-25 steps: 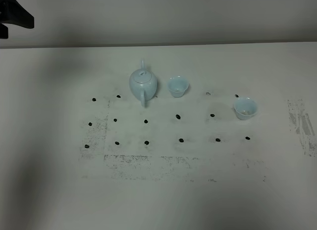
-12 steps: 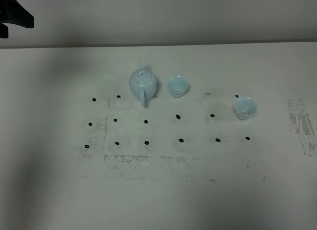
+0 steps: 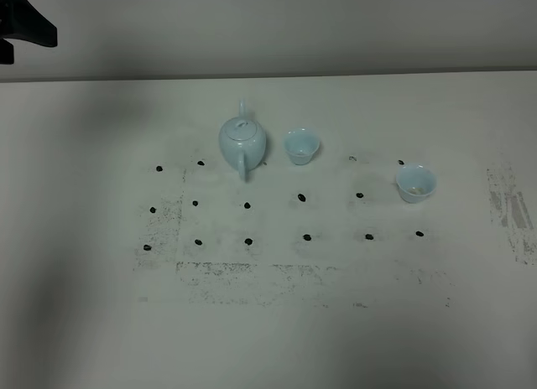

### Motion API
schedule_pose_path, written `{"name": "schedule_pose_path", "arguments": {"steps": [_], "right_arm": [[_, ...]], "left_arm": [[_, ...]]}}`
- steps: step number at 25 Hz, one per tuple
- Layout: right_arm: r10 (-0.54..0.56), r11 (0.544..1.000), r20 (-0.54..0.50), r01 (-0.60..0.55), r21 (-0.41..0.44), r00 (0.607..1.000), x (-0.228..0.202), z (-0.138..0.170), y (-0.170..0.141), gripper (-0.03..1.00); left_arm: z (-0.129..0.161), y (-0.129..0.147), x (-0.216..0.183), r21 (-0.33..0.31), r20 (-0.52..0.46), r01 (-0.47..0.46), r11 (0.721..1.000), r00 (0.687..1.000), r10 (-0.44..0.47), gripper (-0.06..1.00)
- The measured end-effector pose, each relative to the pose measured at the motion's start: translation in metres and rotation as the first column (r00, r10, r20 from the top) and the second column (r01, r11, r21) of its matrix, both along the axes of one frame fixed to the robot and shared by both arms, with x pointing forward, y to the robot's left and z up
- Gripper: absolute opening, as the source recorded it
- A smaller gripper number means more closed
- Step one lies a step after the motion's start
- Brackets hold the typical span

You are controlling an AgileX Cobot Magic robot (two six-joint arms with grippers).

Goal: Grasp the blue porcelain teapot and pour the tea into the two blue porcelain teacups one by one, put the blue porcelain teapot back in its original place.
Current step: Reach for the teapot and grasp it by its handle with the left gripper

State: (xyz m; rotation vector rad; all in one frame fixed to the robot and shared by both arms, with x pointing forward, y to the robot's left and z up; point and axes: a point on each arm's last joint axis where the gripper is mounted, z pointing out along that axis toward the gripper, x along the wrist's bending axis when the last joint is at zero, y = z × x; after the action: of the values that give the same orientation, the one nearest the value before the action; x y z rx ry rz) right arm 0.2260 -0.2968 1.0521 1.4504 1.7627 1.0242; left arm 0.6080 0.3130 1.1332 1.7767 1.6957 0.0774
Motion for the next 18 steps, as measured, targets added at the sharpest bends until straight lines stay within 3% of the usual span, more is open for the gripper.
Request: {"name": "schedule_pose_path", "arguments": {"steps": [18], "right_arm": [[0.013,1.000,0.028,-0.012,-0.010,1.000,0.0059,-0.0040,0.0013,0.59]], "left_arm": [[0.0001,0.0001,0.0002,0.000,0.003,-0.002,1.000,1.000,0.002,0.59]]}}
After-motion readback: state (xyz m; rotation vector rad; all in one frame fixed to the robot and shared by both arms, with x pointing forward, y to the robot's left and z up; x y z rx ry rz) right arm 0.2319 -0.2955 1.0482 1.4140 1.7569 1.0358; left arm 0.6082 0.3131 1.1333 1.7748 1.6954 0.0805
